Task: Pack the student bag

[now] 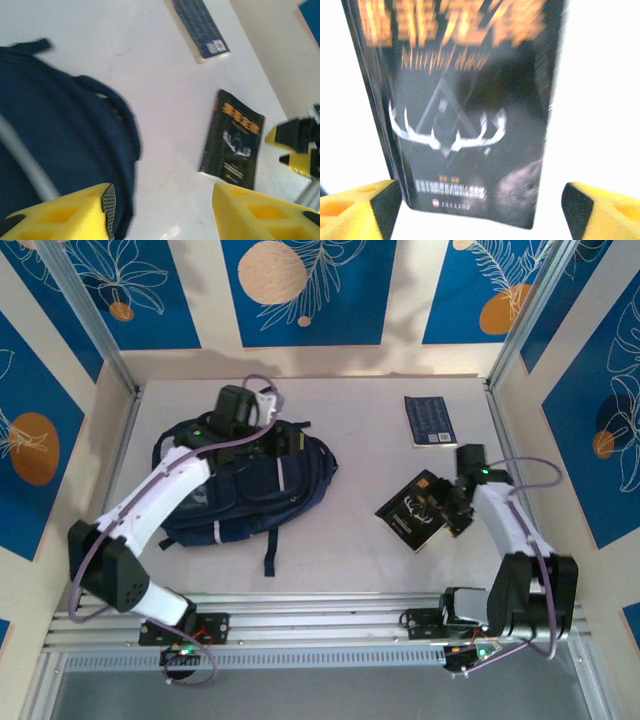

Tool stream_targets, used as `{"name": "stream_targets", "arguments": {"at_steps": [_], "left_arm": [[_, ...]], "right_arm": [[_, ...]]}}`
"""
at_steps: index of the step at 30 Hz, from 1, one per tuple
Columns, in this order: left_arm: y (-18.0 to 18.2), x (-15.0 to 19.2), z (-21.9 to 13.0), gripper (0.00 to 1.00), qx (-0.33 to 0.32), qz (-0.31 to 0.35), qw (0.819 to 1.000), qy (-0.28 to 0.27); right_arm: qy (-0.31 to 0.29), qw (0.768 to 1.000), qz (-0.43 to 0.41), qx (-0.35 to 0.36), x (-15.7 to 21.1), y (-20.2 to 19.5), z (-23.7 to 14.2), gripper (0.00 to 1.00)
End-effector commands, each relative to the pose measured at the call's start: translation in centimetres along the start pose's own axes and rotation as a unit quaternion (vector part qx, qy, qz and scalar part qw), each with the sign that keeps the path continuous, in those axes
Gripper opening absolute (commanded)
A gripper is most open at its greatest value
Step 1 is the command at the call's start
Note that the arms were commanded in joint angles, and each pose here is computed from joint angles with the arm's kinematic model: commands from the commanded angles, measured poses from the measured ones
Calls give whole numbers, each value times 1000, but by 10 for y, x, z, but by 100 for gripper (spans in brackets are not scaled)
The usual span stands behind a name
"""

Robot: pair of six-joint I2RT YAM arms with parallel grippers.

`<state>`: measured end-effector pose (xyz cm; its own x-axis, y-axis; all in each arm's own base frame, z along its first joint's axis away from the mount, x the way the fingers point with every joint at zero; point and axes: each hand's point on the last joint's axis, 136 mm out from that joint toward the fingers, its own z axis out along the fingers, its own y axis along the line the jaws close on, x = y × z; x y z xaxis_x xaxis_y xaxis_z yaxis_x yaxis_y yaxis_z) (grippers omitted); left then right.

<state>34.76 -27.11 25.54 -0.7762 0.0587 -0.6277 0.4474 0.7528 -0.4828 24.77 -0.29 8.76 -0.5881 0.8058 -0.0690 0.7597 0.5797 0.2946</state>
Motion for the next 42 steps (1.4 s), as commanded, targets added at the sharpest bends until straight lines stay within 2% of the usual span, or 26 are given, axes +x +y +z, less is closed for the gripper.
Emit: {"name": "stream_targets", "arguments": {"at_steps": [1,6,10,14,22,28,42], "left_arm": [[-44,20,41,54,51,0,998,46],[-92,64,116,53,89,29,987,129],[-97,88,162,52,92,28,982,162],[-95,102,192,52,94,17,979,181],[-99,130,235,52,87,12,972,218],[-103,148,253,53,89,5,968,236],[-115,181,276,53,107,0,954,282]], "right_arm": [[3,999,32,-12,-14,-14,3,91],[32,991,76,-107,-26,2,21,88],[39,987,91,-128,-32,3,31,85],[55,985,86,-136,-31,3,41,80],[74,989,81,-103,-24,-10,59,84],[73,991,60,-91,-20,-14,63,86],[94,977,-6,-192,-2,35,53,79]]}}
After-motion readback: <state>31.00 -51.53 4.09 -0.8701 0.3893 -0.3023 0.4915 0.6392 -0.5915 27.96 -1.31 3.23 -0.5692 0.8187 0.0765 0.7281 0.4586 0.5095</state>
